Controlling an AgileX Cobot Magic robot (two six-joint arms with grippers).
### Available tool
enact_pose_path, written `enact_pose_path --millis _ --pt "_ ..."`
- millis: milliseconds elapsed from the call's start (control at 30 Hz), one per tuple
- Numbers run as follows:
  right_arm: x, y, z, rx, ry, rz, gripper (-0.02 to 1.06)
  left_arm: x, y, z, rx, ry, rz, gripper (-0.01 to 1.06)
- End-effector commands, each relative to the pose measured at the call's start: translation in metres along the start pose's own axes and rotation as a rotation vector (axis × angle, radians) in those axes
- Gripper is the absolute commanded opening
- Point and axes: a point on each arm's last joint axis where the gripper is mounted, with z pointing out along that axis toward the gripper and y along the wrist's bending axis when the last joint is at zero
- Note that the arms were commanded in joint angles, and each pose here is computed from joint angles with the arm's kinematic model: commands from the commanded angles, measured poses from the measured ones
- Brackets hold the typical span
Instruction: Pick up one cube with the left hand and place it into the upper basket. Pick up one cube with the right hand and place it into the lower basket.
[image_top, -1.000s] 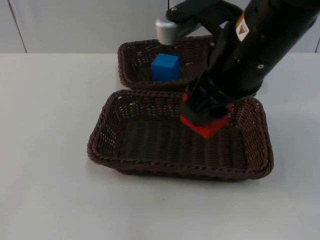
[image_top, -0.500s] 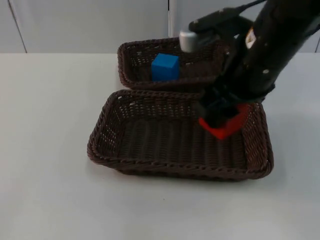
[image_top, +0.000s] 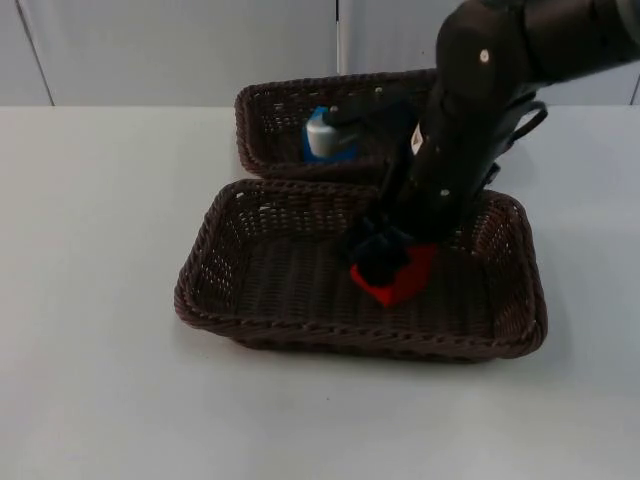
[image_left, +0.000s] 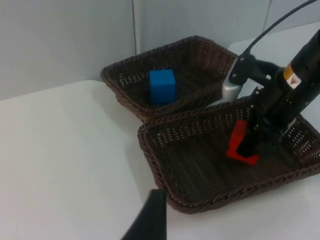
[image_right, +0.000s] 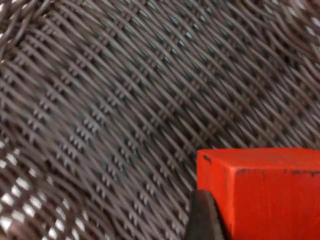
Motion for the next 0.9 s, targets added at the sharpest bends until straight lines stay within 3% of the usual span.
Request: enact_pose_path --millis 0,100,200,233,367,400,500,733,867 --pt "-0.003 -0.002 0.004 -0.002 -0.027 0.009 0.00 0.000 0.000 0.000 -0.002 -0.006 -0.003 0.88" --pt "-0.001 -0.001 0.008 -0.009 -0.018 0.014 0.02 0.000 0.000 0.000 -0.002 -0.006 -0.003 0.88" --pt "-0.001 -0.001 0.010 -0.009 -0.015 0.011 0.18 0.000 0.000 0.000 -0.002 -0.006 -0.003 0.88" --pt "-0.001 -0.001 0.010 -0.009 -0.015 0.011 0.18 0.000 0.000 0.000 -0.002 -0.006 -0.003 0.88" --pt "-0.001 -0.001 0.010 -0.010 -0.021 0.013 0.58 0.000 0.000 0.000 -0.002 -0.006 -0.003 0.88" --pt "-0.001 -0.001 0.010 -0.010 -0.021 0.013 0.58 0.000 0.000 0.000 -0.002 -0.006 -0.003 0.88" --pt "-0.002 -0.001 0.006 -0.012 -0.023 0.013 0.79 0.000 0.000 0.000 -0.002 -0.006 -0.003 0.88" --pt "-0.010 -0.002 -0.017 -0.008 -0.069 0.012 0.83 0.000 0.000 0.000 -0.003 -0.007 -0.001 0.88" --pt "-0.018 -0.003 -0.056 -0.004 -0.128 0.016 0.83 0.000 0.000 0.000 -0.003 -0.007 -0.001 0.88"
